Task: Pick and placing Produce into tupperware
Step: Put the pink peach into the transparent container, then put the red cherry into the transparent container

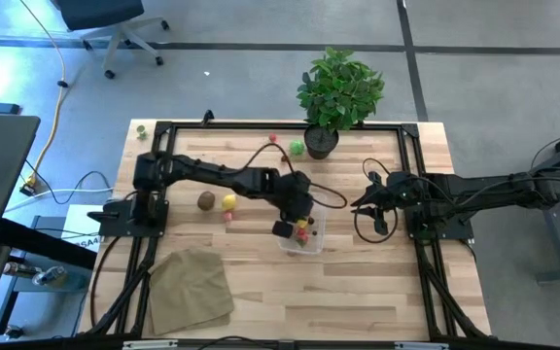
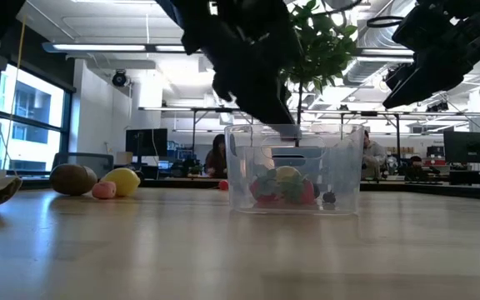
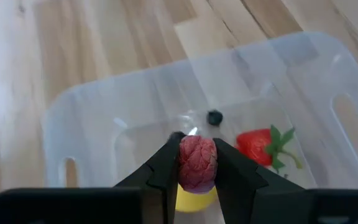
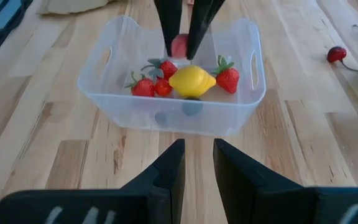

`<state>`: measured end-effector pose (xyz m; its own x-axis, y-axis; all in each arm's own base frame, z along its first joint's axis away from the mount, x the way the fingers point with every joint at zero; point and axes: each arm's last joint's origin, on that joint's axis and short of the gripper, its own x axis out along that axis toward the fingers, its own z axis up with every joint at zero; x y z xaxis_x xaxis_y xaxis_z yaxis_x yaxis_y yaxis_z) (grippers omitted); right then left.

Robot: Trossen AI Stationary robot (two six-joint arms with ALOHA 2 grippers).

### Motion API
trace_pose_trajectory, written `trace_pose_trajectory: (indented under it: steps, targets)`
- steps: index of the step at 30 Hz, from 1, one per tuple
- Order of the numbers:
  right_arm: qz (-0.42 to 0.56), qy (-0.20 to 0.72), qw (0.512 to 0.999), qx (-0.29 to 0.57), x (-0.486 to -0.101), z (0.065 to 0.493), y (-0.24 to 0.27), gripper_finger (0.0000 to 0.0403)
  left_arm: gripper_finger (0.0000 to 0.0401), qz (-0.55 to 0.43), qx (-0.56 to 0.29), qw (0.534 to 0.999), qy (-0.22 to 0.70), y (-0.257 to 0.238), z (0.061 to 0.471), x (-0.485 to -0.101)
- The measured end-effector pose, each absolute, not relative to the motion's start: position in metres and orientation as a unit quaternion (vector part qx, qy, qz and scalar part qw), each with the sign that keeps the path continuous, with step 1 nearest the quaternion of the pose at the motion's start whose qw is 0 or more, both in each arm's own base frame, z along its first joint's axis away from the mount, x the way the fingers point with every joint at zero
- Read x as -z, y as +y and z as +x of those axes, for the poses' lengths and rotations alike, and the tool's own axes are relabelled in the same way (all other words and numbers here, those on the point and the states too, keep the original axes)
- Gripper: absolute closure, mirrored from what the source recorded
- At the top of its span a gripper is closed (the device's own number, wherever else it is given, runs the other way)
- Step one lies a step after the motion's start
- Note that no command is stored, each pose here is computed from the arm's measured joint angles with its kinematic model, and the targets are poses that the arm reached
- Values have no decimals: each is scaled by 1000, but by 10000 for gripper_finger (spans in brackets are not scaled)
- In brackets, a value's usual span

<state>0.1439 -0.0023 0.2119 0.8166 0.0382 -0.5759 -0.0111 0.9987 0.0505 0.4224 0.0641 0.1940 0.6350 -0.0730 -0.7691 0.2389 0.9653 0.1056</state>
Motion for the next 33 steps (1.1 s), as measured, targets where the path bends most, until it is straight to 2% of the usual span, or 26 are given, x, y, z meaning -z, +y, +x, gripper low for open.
trace_pose_trajectory:
  steps: [10,17,33]
  targets:
    - [22,303,953,-13,-212,144,-2,329,322,100,86,890,437,67,430,-166]
    - [22,302,953,-13,-212,144,-2,329,319,100,84,890,436,69,431,-164]
    - [22,302,953,-13,-212,144,-2,329,241,98,84,889,439,69,430,-164]
